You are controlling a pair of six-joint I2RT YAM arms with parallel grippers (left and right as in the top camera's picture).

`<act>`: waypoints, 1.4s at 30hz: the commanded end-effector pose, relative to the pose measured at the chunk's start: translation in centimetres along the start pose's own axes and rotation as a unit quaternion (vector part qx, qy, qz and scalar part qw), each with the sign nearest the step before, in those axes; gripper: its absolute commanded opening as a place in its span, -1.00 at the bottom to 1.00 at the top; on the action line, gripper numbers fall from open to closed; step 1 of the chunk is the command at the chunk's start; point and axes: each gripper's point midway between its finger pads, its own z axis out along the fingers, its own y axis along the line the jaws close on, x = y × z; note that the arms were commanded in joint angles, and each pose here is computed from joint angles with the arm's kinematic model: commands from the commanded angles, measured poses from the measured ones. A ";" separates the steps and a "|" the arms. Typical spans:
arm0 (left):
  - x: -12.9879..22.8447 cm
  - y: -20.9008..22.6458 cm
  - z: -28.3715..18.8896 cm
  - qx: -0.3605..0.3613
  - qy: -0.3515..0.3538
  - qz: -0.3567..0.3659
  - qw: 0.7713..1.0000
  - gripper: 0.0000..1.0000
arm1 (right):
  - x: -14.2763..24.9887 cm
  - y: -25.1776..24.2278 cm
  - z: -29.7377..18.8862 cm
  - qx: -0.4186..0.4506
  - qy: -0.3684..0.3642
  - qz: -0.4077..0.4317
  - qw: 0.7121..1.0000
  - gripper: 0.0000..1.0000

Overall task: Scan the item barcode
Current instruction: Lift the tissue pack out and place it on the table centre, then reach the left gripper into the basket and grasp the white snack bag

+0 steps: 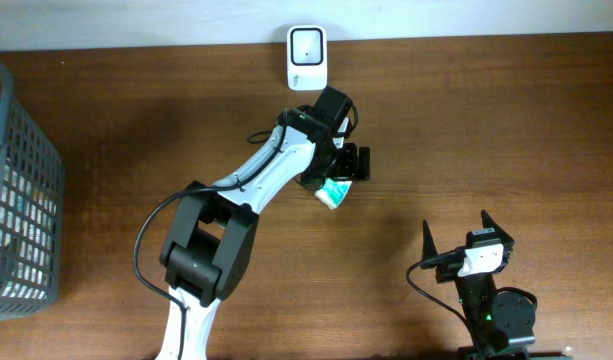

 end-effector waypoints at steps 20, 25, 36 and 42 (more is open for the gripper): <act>0.7 35.7 -53.6 -0.331 -0.475 -0.178 0.795 0.98 | 0.3 -0.1 0.0 0.004 0.002 -0.002 1.000 0.97; 3.9 40.1 -52.9 -0.374 -0.439 -0.240 0.781 0.98 | 0.3 -0.1 0.0 0.004 0.002 -0.002 1.000 0.97; 6.8 49.1 -43.3 -0.362 -0.310 -0.308 0.823 0.99 | 0.3 -0.1 0.0 0.004 0.002 -0.002 1.000 0.98; 8.9 52.0 -41.0 -0.378 -0.248 -0.297 0.841 1.00 | 0.3 -0.1 0.0 0.004 0.002 -0.002 1.000 0.97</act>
